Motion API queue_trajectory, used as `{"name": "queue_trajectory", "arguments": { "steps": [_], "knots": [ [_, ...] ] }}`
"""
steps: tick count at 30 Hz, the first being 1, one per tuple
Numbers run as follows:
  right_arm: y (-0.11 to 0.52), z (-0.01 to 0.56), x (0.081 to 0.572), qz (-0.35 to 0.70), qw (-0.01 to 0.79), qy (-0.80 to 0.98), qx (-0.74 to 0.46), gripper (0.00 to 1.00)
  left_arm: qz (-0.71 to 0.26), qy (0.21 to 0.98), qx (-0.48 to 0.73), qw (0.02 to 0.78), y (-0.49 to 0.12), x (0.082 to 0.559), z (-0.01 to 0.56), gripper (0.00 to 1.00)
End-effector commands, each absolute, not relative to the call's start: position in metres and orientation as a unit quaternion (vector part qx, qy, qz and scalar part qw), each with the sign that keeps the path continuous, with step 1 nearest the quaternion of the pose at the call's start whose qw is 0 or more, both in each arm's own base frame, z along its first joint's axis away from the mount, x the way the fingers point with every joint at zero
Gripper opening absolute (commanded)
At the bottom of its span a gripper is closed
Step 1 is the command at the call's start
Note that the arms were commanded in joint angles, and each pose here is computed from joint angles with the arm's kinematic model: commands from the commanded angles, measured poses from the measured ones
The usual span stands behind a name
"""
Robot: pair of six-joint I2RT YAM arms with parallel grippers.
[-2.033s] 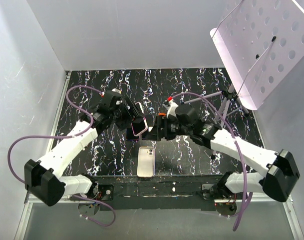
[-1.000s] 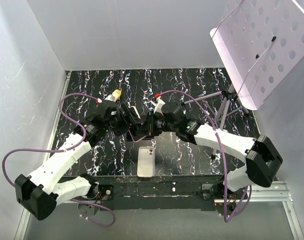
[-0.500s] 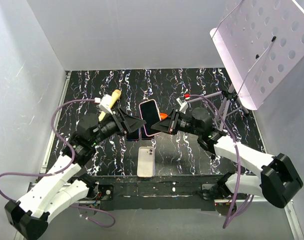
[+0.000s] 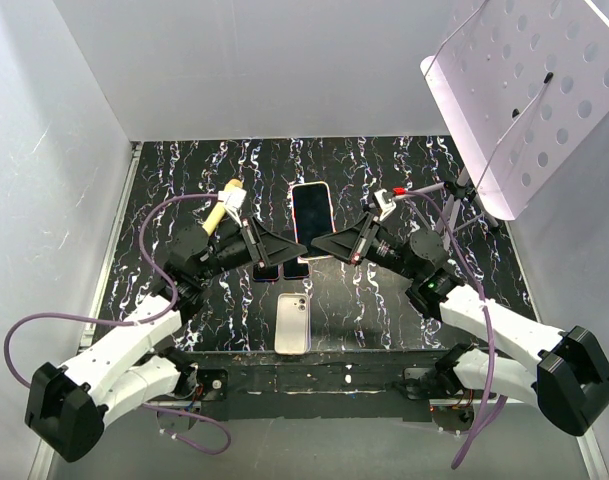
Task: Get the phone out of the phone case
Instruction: Remove the phone case from the phone.
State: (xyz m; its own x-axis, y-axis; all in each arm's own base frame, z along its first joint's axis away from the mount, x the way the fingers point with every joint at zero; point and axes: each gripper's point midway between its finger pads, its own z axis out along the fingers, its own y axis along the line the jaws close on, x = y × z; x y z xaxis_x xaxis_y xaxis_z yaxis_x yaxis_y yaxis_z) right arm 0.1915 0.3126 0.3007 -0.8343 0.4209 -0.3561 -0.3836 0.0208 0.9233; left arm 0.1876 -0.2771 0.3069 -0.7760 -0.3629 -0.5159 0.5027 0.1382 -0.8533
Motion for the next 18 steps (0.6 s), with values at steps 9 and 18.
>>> {"name": "queue_trajectory", "arguments": {
  "steps": [9,18],
  "knots": [
    [0.311,0.339,0.190,0.731,0.330,0.598,0.003,0.01,-0.717,0.625,0.111,0.287,-0.296,0.167,0.330,0.13],
    [0.283,0.305,0.190,0.596,0.323,0.723,-0.135,0.55,-0.698,0.635,0.217,0.250,-0.292,0.134,0.313,0.00]
  ]
}}
